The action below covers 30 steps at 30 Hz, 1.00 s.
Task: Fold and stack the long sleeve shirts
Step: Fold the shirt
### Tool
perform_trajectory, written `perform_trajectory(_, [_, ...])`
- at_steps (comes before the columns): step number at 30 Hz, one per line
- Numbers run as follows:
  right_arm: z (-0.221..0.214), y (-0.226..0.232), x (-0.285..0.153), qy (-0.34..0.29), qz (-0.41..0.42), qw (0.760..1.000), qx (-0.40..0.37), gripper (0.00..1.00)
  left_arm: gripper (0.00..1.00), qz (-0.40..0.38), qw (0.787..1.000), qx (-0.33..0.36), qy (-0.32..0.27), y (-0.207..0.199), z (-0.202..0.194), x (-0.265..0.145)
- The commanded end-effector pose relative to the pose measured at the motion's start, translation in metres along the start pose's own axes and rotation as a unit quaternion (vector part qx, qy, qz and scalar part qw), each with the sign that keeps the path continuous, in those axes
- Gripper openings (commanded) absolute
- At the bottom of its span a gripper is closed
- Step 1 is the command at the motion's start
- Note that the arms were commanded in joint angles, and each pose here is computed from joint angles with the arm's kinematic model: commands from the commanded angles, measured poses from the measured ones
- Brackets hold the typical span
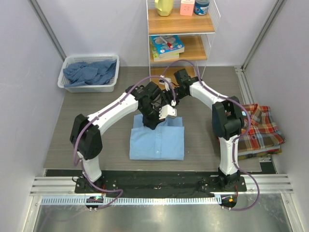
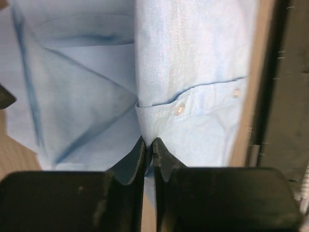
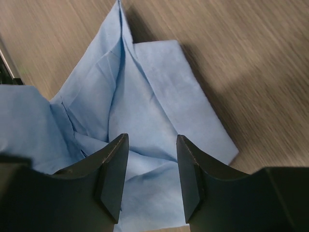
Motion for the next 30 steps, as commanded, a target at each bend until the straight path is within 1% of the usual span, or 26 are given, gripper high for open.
perform_trajectory(1, [0.019, -0.002, -0.016, -0.026, -0.014, 0.999, -0.021, 0.5, 0.25, 0.037, 0.996, 0.071, -0.04, 0.043, 0.015, 0.004])
perform_trajectory(2, [0.018, -0.002, -0.016, -0.026, -0.014, 0.999, -0.021, 0.5, 0.29, 0.059, 0.994, 0.074, -0.055, 0.056, 0.021, 0.006])
perform_trajectory(3, [0.018, -0.002, -0.015, -0.026, -0.014, 0.999, -0.02, 0.5, 0.31, 0.064, 0.994, 0.067, -0.06, 0.063, 0.017, 0.004])
perform_trajectory(4, [0.017, -0.002, -0.015, -0.025, -0.014, 0.999, -0.021, 0.5, 0.37, 0.073, 0.993, 0.06, -0.067, 0.067, 0.019, 0.001])
perform_trajectory(6, [0.016, -0.004, -0.014, -0.021, -0.019, 0.999, -0.022, 0.5, 0.44, 0.088, 0.991, 0.051, -0.09, 0.071, 0.022, -0.01])
perform_trajectory(7, [0.015, -0.006, -0.012, -0.021, -0.02, 0.999, -0.022, 0.5, 0.49, 0.086, 0.991, 0.038, -0.094, 0.073, 0.017, -0.016])
perform_trajectory(8, [0.015, -0.006, -0.011, -0.021, -0.019, 0.999, -0.022, 0.5, 0.52, 0.078, 0.993, 0.028, -0.088, 0.07, 0.009, -0.017])
perform_trajectory(9, [0.013, -0.007, -0.009, -0.018, -0.017, 1.0, -0.019, 0.5, 0.54, 0.071, 0.993, 0.021, -0.087, 0.066, 0.004, -0.018])
perform_trajectory(10, [0.01, -0.008, -0.006, -0.017, -0.015, 1.0, -0.018, 0.5, 0.55, 0.064, 0.995, 0.0, -0.081, 0.063, -0.009, -0.017])
perform_trajectory(14, [-0.009, -0.011, 0.012, 0.004, -0.013, 1.0, -0.02, 0.48, 0.59, 0.031, 0.994, -0.062, -0.082, 0.046, -0.036, -0.01])
perform_trajectory(16, [-0.024, -0.007, 0.025, 0.022, -0.012, 0.999, -0.025, 0.47, 0.6, 0.016, 0.993, -0.079, -0.09, 0.036, -0.042, -0.008])
perform_trajectory(17, [-0.03, -0.007, 0.028, 0.03, -0.015, 0.999, -0.028, 0.46, 0.61, 0.015, 0.991, -0.097, -0.094, 0.029, -0.049, -0.008])
perform_trajectory(20, [-0.051, 0.001, 0.043, 0.055, -0.013, 0.998, -0.033, 0.44, 0.61, 0.006, 0.988, -0.119, -0.1, 0.012, -0.06, -0.008])
perform_trajectory(25, [-0.077, 0.026, 0.059, 0.087, 0.013, 0.995, -0.045, 0.43, 0.59, -0.007, 0.985, -0.142, -0.094, -0.013, -0.076, -0.012])
perform_trajectory(30, [-0.084, 0.056, 0.06, 0.09, 0.032, 0.993, -0.062, 0.42, 0.58, -0.047, 0.984, -0.131, -0.112, -0.041, -0.078, -0.021])
Point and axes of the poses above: each gripper's point midway between its finger pads, its own x axis out along the fingers, its own y axis along the line the jaws close on, z = x × y, the point moved 4 cm from there along -x, back along the fingers, and after that the axes turned 11 degrees about -x, right-handed, at the moved point
